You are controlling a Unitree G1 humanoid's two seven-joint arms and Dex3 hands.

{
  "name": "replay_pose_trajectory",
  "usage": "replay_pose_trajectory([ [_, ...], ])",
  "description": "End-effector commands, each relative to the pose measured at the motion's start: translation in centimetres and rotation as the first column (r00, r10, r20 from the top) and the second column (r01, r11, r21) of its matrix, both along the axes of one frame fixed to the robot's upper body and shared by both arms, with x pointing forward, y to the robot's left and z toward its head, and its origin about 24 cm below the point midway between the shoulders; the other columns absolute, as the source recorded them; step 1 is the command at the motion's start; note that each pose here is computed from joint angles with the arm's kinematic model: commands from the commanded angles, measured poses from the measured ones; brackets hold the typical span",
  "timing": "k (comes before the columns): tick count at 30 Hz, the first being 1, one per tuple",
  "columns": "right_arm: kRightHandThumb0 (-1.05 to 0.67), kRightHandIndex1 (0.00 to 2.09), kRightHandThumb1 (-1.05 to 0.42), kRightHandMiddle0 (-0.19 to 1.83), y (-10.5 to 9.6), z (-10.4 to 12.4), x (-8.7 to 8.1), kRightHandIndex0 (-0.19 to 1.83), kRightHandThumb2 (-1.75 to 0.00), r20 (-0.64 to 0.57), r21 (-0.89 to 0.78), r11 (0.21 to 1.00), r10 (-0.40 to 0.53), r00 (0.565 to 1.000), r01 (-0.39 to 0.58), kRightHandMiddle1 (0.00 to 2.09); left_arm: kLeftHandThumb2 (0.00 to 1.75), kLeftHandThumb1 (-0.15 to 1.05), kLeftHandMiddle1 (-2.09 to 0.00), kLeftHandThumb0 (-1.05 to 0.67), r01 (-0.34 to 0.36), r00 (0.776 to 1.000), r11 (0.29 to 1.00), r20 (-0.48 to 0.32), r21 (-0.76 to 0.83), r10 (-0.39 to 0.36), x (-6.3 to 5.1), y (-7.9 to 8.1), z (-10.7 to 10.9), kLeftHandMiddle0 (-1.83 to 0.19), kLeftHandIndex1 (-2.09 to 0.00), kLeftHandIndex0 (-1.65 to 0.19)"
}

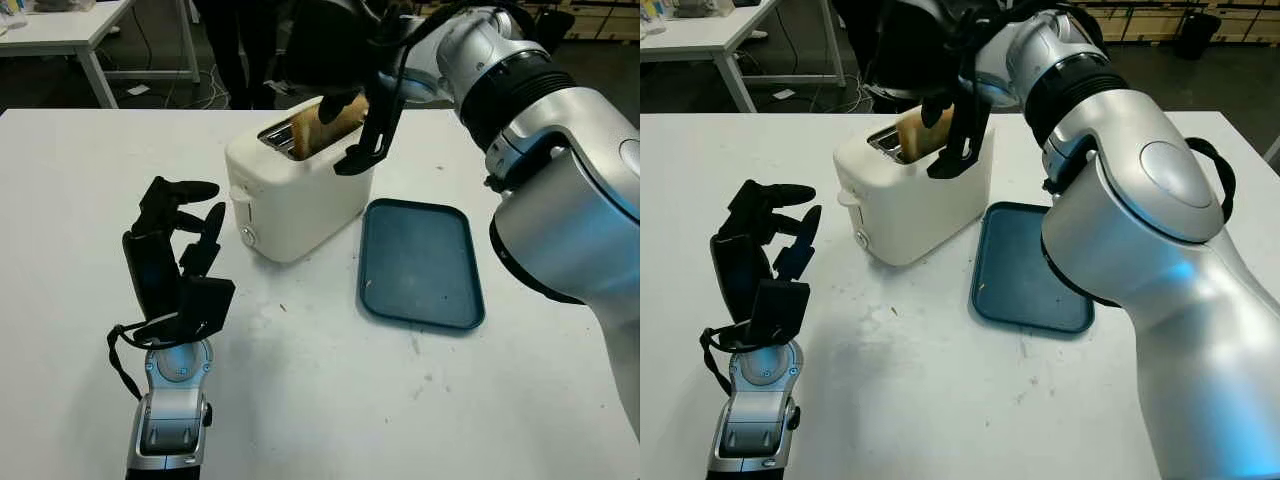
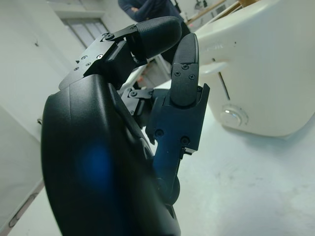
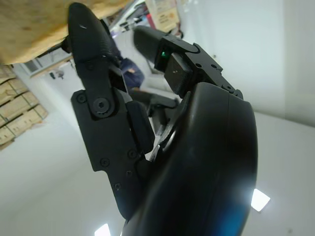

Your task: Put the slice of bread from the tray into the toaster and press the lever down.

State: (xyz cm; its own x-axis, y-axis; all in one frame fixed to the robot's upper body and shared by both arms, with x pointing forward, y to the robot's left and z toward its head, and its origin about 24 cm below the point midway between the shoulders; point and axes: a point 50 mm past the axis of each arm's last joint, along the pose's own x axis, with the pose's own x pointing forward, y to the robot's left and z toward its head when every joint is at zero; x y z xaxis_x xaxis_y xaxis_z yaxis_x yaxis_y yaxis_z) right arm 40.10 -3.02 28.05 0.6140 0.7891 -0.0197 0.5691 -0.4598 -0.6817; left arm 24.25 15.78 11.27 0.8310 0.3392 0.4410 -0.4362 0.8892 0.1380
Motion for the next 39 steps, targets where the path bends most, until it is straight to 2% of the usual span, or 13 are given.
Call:
replay_pose_trajectory([
  [1, -0.92, 0.65, -0.79, 0.42, 0.0, 1.5, -0.1, 0.01, 0.00, 0.033, 0.020, 1.000, 0.002, 0.999, -0.003, 0.01, 0.17, 0.92, -1.72, -0.39, -0.001, 1.000, 1.000, 0.004, -0.006, 0.001, -0.1, 0.0, 0.0, -0.55, -1.18, -0.59],
  [7, -0.86, 0.49, -0.76, 0.32, -0.8, 2.7, 0.0, 0.00, 0.00, 0.052, 0.048, 0.998, -0.035, 0.998, 0.032, 0.00, 0.16, 0.92, -1.73, -0.37, 0.008, 1.000, 1.000, 0.005, -0.018, -0.008, -0.1, -0.1, -0.1, -0.54, -1.23, -0.57],
  [12, -0.68, 0.51, -0.76, 0.28, -2.1, 4.2, 0.0, 0.01, -0.01, 0.078, 0.151, 0.988, -0.047, 0.996, 0.035, 0.01, 0.17, 0.92, -1.73, -0.37, 0.012, 1.000, 1.000, 0.001, -0.008, -0.012, 0.0, -0.3, -0.3, -0.55, -1.24, -0.56],
  [14, -0.57, 0.64, -0.82, 0.43, -3.1, 4.9, -0.1, 0.16, -0.02, 0.072, 0.292, 0.956, -0.020, 0.997, -0.002, 0.08, 0.17, 0.92, -1.73, -0.37, 0.011, 1.000, 1.000, -0.003, -0.005, -0.011, 0.0, -0.3, -0.3, -0.55, -1.24, -0.56],
  [18, -0.49, 0.87, -0.88, 0.83, -5.8, 5.2, -0.3, 0.58, -0.02, 0.006, 0.614, 0.787, 0.066, 0.998, -0.055, 0.26, 0.18, 0.92, -1.72, -0.38, 0.006, 1.000, 1.000, -0.019, 0.018, -0.006, 0.0, 0.0, -0.4, -0.53, -1.22, -0.53],
  [21, -0.46, 1.17, -0.91, 0.96, -8.5, 2.8, -0.4, 0.73, -0.06, -0.074, 0.835, 0.548, 0.184, 0.980, -0.040, 0.45, 0.17, 0.92, -1.72, -0.38, 0.007, 1.000, 1.000, -0.022, 0.027, -0.007, 0.1, 0.3, -0.3, -0.52, -1.20, -0.53],
  [22, -0.46, 1.27, -0.92, 0.91, -9.7, 1.1, -0.3, 0.73, -0.09, -0.113, 0.892, 0.451, 0.218, 0.969, 0.003, 0.60, 0.17, 0.92, -1.72, -0.38, 0.005, 1.000, 0.999, -0.021, 0.038, -0.004, 0.2, 0.4, -0.2, -0.52, -1.18, -0.54],
  [24, -0.42, 1.30, -0.92, 0.81, -11.4, -2.5, -0.4, 0.74, -0.19, -0.190, 0.942, 0.321, 0.254, 0.948, 0.103, 0.74, 0.16, 0.92, -1.71, -0.39, 0.007, 1.000, 0.998, -0.020, 0.055, -0.006, 0.4, 0.5, -0.1, -0.53, -1.16, -0.56],
  [26, -0.41, 1.23, -0.92, 0.80, -12.6, -6.4, -0.7, 0.77, -0.24, -0.275, 0.943, 0.258, 0.256, 0.927, 0.209, 0.76, 0.16, 0.92, -1.70, -0.40, 0.018, 1.000, 0.998, -0.024, 0.066, -0.017, 0.6, 0.7, 0.0, -0.52, -1.14, -0.56],
  [28, -0.39, 1.18, -0.92, 0.77, -13.4, -10.4, -1.6, 0.78, -0.29, -0.364, 0.929, 0.184, 0.303, 0.881, 0.321, 0.75, 0.16, 0.92, -1.69, -0.40, 0.027, 0.999, 0.996, -0.028, 0.085, -0.025, 0.9, 0.8, 0.1, -0.51, -1.12, -0.57],
  [32, -0.38, 1.19, -0.92, 0.75, -14.4, -16.3, -4.5, 0.76, -0.36, -0.457, 0.885, 0.083, 0.345, 0.820, 0.458, 0.70, 0.16, 0.92, -1.65, -0.42, 0.044, 0.999, 0.992, -0.035, 0.116, -0.040, 1.4, 0.8, 0.5, -0.53, -1.07, -0.60],
  [37, -0.45, 1.49, -0.92, 0.65, -14.1, -18.9, -8.6, 0.72, -0.41, -0.441, 0.880, -0.020, 0.331, 0.834, 0.474, 0.99, 0.15, 0.92, -1.66, -0.40, 0.074, 0.997, 0.990, -0.032, 0.124, -0.070, 1.9, 0.8, 0.8, -0.56, -1.02, -0.64],
  [39, -0.43, 1.57, -0.92, 0.64, -13.6, -19.6, -10.1, 0.72, -0.41, -0.405, 0.881, -0.089, 0.361, 0.840, 0.464, 1.04, 0.15, 0.92, -1.68, -0.39, 0.083, 0.996, 0.988, -0.035, 0.128, -0.079, 2.0, 0.8, 0.7, -0.56, -1.02, -0.65],
])
